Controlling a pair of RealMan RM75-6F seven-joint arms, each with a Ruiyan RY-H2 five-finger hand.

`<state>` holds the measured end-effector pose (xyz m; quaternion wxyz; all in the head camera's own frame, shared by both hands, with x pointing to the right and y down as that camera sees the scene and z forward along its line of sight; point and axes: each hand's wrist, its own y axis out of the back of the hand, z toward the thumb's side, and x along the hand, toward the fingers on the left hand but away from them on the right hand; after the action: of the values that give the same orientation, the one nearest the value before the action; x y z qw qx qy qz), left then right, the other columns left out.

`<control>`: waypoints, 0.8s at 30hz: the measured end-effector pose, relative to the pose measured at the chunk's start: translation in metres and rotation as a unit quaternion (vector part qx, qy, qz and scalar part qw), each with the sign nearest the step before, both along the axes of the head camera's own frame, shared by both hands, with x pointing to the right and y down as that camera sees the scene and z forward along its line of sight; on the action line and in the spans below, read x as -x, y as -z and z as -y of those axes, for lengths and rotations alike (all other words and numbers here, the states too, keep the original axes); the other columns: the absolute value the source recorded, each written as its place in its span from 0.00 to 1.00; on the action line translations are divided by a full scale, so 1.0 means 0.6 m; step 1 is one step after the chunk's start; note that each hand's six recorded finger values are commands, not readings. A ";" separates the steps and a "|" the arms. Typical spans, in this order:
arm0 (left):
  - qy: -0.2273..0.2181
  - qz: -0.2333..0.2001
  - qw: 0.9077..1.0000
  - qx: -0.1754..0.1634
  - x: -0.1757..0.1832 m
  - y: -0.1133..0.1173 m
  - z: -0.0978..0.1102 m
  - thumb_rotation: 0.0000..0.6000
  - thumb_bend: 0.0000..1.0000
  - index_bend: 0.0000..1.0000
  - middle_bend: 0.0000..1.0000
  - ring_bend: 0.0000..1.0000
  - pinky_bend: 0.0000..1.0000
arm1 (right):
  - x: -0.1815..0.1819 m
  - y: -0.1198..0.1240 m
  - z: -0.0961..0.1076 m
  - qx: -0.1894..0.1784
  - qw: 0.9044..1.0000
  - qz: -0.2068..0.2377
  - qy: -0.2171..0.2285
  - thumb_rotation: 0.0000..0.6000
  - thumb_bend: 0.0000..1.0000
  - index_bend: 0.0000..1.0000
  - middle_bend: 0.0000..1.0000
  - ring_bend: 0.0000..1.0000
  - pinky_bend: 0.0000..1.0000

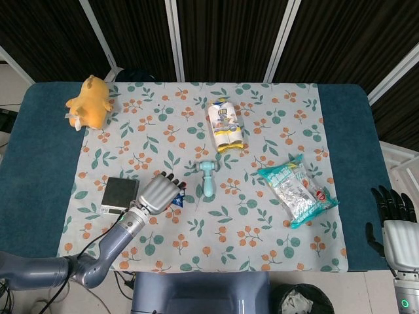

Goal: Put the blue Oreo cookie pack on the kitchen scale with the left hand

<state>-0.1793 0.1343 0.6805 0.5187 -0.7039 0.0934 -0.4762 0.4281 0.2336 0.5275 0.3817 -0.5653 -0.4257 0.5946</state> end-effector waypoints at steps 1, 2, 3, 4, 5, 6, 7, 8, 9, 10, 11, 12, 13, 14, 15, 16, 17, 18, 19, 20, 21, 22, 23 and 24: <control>0.003 0.004 1.000 -0.004 0.010 0.004 0.004 1.00 0.30 0.35 0.48 0.33 0.44 | 0.001 -0.001 -0.001 0.001 1.000 0.000 0.001 1.00 0.59 0.00 0.07 0.01 0.00; 0.006 0.009 1.000 -0.007 0.022 0.007 0.008 1.00 0.30 0.35 0.48 0.33 0.44 | 0.002 -0.002 -0.001 0.002 1.000 0.000 0.002 1.00 0.59 0.00 0.07 0.01 0.00; 0.009 0.017 1.000 -0.012 0.040 0.013 0.013 1.00 0.30 0.34 0.48 0.33 0.44 | 0.003 -0.002 -0.001 0.002 1.000 -0.001 0.003 1.00 0.59 0.00 0.07 0.01 0.00; 0.011 0.023 1.000 -0.015 0.054 0.017 0.016 1.00 0.30 0.34 0.48 0.33 0.44 | 0.005 -0.003 -0.002 0.003 1.000 -0.002 0.004 1.00 0.59 0.00 0.07 0.01 0.00; 0.013 0.029 0.999 -0.018 0.069 0.021 0.020 1.00 0.30 0.34 0.48 0.33 0.44 | 0.006 -0.004 -0.002 0.004 1.000 -0.002 0.005 1.00 0.59 0.00 0.07 0.01 0.00; 0.015 0.038 0.999 -0.022 0.090 0.027 0.023 1.00 0.30 0.34 0.48 0.33 0.44 | 0.007 -0.005 -0.003 0.004 1.000 -0.003 0.005 1.00 0.59 0.00 0.07 0.01 0.00; 0.016 0.045 0.999 -0.024 0.106 0.031 0.025 1.00 0.30 0.34 0.48 0.33 0.44 | 0.008 -0.006 -0.003 0.005 1.000 -0.003 0.006 1.00 0.59 0.00 0.07 0.01 0.00; 0.018 0.050 0.998 -0.027 0.121 0.034 0.026 1.00 0.30 0.34 0.48 0.33 0.44 | 0.009 -0.007 -0.003 0.006 1.000 -0.003 0.006 1.00 0.59 0.00 0.07 0.01 0.00; 0.020 0.057 0.998 -0.029 0.144 0.039 0.026 1.00 0.30 0.34 0.48 0.33 0.44 | 0.009 -0.007 -0.004 0.006 1.000 -0.003 0.006 1.00 0.59 0.00 0.07 0.01 0.00; 0.021 0.058 0.998 -0.029 0.153 0.040 0.025 1.00 0.30 0.34 0.48 0.33 0.44 | 0.010 -0.008 -0.004 0.006 1.000 -0.004 0.007 1.00 0.59 0.00 0.07 0.01 0.00; 0.023 0.062 0.997 -0.029 0.165 0.041 0.024 1.00 0.30 0.34 0.48 0.33 0.44 | 0.010 -0.009 -0.004 0.007 1.000 -0.004 0.007 1.00 0.59 0.00 0.07 0.01 0.00; 0.025 0.065 0.997 -0.029 0.180 0.041 0.023 1.00 0.30 0.34 0.48 0.33 0.44 | 0.010 -0.009 -0.004 0.008 1.000 -0.004 0.007 1.00 0.59 0.00 0.07 0.01 0.00; 0.028 0.066 0.997 -0.028 0.190 0.041 0.022 1.00 0.30 0.34 0.48 0.33 0.44 | 0.011 -0.010 -0.005 0.009 1.000 -0.004 0.008 1.00 0.59 0.00 0.07 0.01 0.00; 0.032 0.067 0.997 -0.027 0.199 0.040 0.022 1.00 0.30 0.34 0.48 0.33 0.44 | 0.011 -0.011 -0.005 0.010 1.000 -0.004 0.009 1.00 0.59 0.00 0.07 0.01 0.00; 0.038 0.069 0.997 -0.024 0.211 0.038 0.021 1.00 0.30 0.34 0.48 0.33 0.44 | 0.012 -0.011 -0.005 0.010 1.000 -0.005 0.009 1.00 0.59 0.00 0.07 0.01 0.00; 0.041 0.070 0.996 -0.023 0.220 0.037 0.020 1.00 0.30 0.34 0.48 0.33 0.44 | 0.012 -0.011 -0.005 0.010 1.000 -0.005 0.009 1.00 0.59 0.00 0.07 0.01 0.00; 0.042 0.072 0.996 -0.022 0.228 0.035 0.020 1.00 0.30 0.34 0.48 0.33 0.44 | 0.012 -0.011 -0.005 0.010 1.000 -0.005 0.009 1.00 0.59 0.00 0.07 0.01 0.00; 0.043 0.075 0.996 -0.021 0.239 0.033 0.018 1.00 0.30 0.35 0.48 0.33 0.44 | 0.012 -0.010 -0.005 0.009 1.000 -0.005 0.009 1.00 0.59 0.00 0.07 0.01 0.00; 0.042 0.078 0.996 -0.021 0.245 0.032 0.018 1.00 0.30 0.35 0.48 0.33 0.44 | 0.011 -0.009 -0.005 0.008 1.000 -0.005 0.009 1.00 0.59 0.00 0.07 0.01 0.00; 0.042 0.081 0.996 -0.021 0.251 0.030 0.017 1.00 0.30 0.35 0.48 0.33 0.44 | 0.011 -0.009 -0.005 0.007 1.000 -0.005 0.008 1.00 0.59 0.00 0.07 0.01 0.00; 0.043 0.084 0.995 -0.021 0.258 0.028 0.017 1.00 0.30 0.35 0.48 0.33 0.44 | 0.010 -0.008 -0.004 0.007 1.000 -0.005 0.008 1.00 0.59 0.00 0.07 0.01 0.00; 0.046 0.085 0.995 -0.019 0.262 0.025 0.017 1.00 0.30 0.35 0.48 0.33 0.44 | 0.010 -0.008 -0.005 0.007 1.000 -0.006 0.008 1.00 0.59 0.00 0.07 0.01 0.00; 0.048 0.085 0.995 -0.017 0.265 0.023 0.017 1.00 0.30 0.35 0.48 0.33 0.44 | 0.010 -0.008 -0.005 0.007 1.000 -0.006 0.008 1.00 0.59 0.00 0.07 0.01 0.00; 0.051 0.084 0.995 -0.012 0.268 0.019 0.016 1.00 0.30 0.35 0.48 0.33 0.44 | 0.009 -0.009 -0.005 0.008 1.000 -0.006 0.008 1.00 0.59 0.00 0.07 0.01 0.00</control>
<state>-0.3401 0.1246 0.6691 0.5082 -0.6490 0.0912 -0.5588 0.4224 0.2363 0.5327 0.3843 -0.5681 -0.4143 0.5983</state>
